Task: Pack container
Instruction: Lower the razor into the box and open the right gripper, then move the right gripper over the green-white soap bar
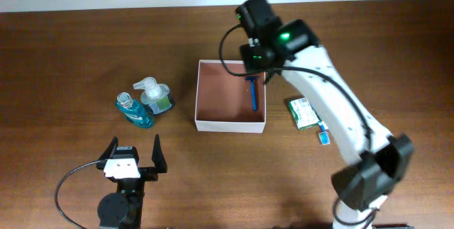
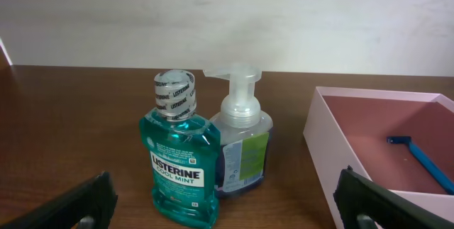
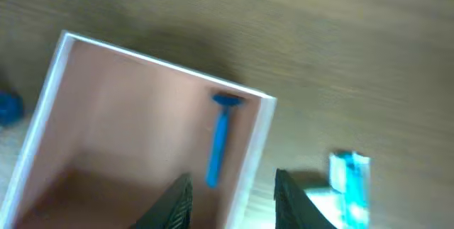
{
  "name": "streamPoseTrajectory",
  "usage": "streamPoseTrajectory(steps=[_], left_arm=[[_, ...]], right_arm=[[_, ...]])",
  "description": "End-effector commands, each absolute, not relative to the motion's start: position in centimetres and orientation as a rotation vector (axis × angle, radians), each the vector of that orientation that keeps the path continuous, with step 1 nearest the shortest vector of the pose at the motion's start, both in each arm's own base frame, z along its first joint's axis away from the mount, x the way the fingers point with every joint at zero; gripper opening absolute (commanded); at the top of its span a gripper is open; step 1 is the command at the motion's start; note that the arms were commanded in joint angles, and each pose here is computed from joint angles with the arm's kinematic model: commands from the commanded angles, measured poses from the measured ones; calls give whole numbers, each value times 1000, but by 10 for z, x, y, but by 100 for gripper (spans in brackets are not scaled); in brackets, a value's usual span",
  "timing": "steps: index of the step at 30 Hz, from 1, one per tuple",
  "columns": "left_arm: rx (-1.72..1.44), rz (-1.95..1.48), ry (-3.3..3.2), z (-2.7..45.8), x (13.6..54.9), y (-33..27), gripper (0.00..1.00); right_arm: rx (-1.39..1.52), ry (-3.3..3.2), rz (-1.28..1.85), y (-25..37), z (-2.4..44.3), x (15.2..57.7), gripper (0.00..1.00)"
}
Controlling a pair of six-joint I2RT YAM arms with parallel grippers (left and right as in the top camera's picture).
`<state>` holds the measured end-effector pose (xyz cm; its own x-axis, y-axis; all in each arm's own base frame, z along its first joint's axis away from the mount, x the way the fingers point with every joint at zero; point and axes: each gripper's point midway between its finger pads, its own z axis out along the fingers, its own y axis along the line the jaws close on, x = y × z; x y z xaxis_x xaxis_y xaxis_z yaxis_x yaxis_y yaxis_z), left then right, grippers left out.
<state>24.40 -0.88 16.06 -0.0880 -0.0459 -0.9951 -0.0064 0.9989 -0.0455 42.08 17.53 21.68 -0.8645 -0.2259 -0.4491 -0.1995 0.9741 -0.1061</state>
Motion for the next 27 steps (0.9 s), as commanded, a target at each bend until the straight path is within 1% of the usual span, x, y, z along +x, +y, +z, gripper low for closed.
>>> streamPoseTrajectory(steps=[1,4,8,17,18,19,20,24,26,27], left_arm=[[-39,-39,1658,159,244,-9,99],[-39,-39,1658,159,244,-9,99],[-39,-39,1658,159,244,-9,99],[-39,-39,1658,159,244,-9,99],[-39,-39,1658,159,244,-9,99],[-39,-39,1658,159,244,-9,100],[-39,-39,1658,159,244,-9,99],[-39,-39,1658,159,244,-9,99],[-39,-39,1658,159,244,-9,99],[-39,-39,1658,159,244,-9,99]], right_arm=[[-259,2706,-264,124,225,407,34],[-235,2840,-283,100,209,387,36],[-250,2901,-280,84,200,381,40],[-319,3038,-192,82,161,361,51],[-320,3045,-191,82,158,359,54],[-341,3049,-183,83,154,359,59],[-351,3049,-174,84,153,359,61],[-350,3044,-169,85,153,360,63],[-400,3052,-125,90,153,357,64],[-432,3054,-94,93,153,356,66]])
